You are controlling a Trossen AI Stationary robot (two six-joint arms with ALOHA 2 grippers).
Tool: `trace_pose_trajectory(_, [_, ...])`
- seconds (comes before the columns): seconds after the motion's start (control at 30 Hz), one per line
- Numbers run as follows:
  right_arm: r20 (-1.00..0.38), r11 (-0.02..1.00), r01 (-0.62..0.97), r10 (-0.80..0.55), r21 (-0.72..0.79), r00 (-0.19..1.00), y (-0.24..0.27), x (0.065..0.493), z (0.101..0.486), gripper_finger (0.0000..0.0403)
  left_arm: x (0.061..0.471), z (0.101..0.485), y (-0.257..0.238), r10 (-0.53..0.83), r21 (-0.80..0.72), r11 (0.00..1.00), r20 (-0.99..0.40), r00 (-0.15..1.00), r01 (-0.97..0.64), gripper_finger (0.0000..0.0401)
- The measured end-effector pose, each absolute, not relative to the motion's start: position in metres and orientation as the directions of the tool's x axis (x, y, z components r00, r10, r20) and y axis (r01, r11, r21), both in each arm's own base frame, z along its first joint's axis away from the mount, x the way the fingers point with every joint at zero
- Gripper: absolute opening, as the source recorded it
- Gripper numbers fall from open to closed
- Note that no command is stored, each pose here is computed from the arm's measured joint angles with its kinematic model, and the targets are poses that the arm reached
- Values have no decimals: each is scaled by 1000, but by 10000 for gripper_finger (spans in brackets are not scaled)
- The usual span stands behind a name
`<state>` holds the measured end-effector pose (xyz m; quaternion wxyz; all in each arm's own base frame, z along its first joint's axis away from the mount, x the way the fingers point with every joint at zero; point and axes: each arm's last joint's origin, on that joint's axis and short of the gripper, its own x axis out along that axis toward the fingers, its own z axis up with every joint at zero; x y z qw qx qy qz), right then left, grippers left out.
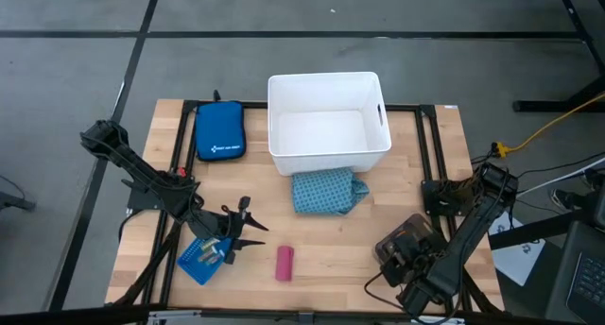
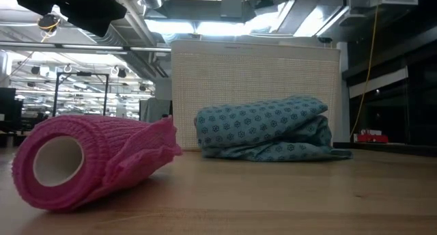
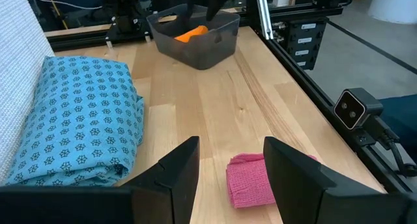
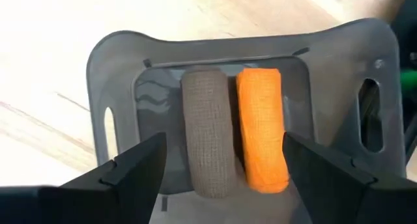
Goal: Pick & Place Medicine items
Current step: Put the pink bandage into the black bin
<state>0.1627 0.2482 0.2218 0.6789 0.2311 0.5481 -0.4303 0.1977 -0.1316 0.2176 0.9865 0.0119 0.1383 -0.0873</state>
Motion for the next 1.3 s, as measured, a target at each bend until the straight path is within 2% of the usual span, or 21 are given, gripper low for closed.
trace_pose_trajectory(0.8, [-925, 532, 832, -376, -160, 62, 246, 164, 229, 306, 198, 218, -132, -169, -6, 985, -275, 947, 174, 168])
trace_pose_trajectory(1.0, [-909, 559, 825, -381, -81, 169, 246, 176, 235, 306, 198, 218, -132, -168, -6, 985, -275, 947, 173, 168])
trace_pose_trajectory(1.3, [-787, 680, 720, -364, 141, 498, 250, 214, 268, 307, 198, 218, -132, -167, -8, 985, -275, 947, 171, 168])
